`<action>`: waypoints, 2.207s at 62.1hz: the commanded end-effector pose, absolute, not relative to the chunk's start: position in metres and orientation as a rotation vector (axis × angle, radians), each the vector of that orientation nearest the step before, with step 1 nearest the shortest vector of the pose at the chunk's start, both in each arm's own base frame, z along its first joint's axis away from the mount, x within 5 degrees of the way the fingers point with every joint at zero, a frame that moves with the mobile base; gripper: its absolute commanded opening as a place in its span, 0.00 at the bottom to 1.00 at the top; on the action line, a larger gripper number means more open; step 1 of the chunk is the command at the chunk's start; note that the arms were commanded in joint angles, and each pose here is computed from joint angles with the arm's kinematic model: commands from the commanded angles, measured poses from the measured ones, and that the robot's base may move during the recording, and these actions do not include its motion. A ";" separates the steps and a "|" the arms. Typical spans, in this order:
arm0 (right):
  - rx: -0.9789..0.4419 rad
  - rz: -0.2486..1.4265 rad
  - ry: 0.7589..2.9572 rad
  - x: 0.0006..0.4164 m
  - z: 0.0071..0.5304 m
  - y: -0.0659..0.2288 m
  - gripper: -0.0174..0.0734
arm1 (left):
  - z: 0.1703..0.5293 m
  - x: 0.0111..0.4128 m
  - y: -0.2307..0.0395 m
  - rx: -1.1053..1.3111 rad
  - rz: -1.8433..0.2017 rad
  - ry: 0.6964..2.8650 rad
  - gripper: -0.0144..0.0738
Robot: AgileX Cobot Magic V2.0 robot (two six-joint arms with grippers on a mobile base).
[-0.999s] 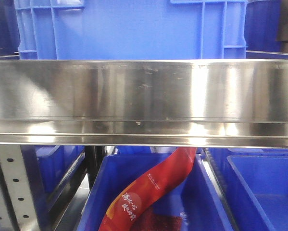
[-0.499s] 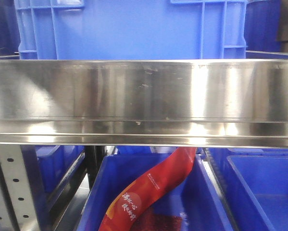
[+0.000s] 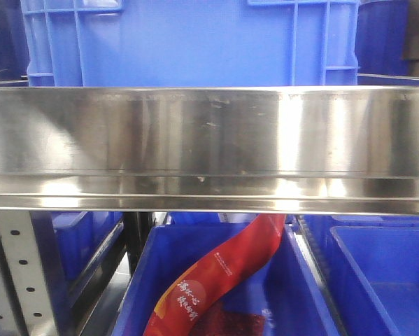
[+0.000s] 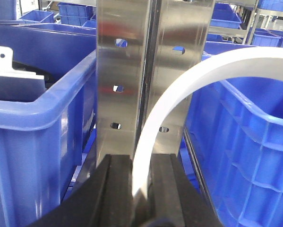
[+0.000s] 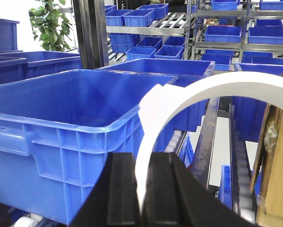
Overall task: Grab PVC pipe and place in blue bin
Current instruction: 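Move both grippers holding the white clamps over the open blue bin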
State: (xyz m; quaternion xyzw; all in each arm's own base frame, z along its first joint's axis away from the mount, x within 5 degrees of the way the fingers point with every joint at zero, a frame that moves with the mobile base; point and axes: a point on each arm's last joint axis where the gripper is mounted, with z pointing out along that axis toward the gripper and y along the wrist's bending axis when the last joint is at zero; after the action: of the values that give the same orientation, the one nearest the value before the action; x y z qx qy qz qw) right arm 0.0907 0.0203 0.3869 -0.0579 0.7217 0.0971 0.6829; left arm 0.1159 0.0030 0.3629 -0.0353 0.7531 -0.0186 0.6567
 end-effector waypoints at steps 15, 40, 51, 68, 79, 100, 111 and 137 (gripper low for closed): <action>-0.103 0.255 1.575 0.089 0.392 0.021 0.01 | 0.370 0.114 0.001 -0.107 -0.099 1.668 0.04; -0.116 0.278 1.578 0.080 0.409 0.021 0.01 | 0.398 0.109 -0.004 -0.076 -0.146 1.612 0.04; -0.120 0.280 1.589 0.080 0.409 0.022 0.01 | 0.398 0.109 -0.006 -0.064 -0.158 1.613 0.04; -0.122 0.282 1.600 0.080 0.408 0.022 0.01 | 0.398 0.109 -0.007 -0.084 -0.196 1.611 0.04; -0.126 0.283 1.616 0.080 0.406 0.022 0.01 | 0.394 0.108 -0.009 -0.086 -0.224 1.676 0.04; -0.085 0.337 1.565 0.083 0.411 0.023 0.01 | 0.393 0.120 -0.013 -0.080 -0.273 1.742 0.04; -0.077 0.353 1.594 0.091 0.409 0.025 0.01 | 0.414 0.128 -0.019 -0.008 -0.319 1.694 0.04; -0.088 0.372 1.577 0.096 0.434 0.028 0.01 | 0.440 0.153 -0.034 0.096 -0.444 1.716 0.04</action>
State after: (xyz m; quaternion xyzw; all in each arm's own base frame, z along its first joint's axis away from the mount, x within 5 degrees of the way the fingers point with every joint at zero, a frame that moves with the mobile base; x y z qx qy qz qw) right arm 0.0892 0.0261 0.4276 -0.0382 0.7036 0.1638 0.6904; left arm 0.1465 -0.0275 0.4362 0.0267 0.7516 -0.1721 0.6362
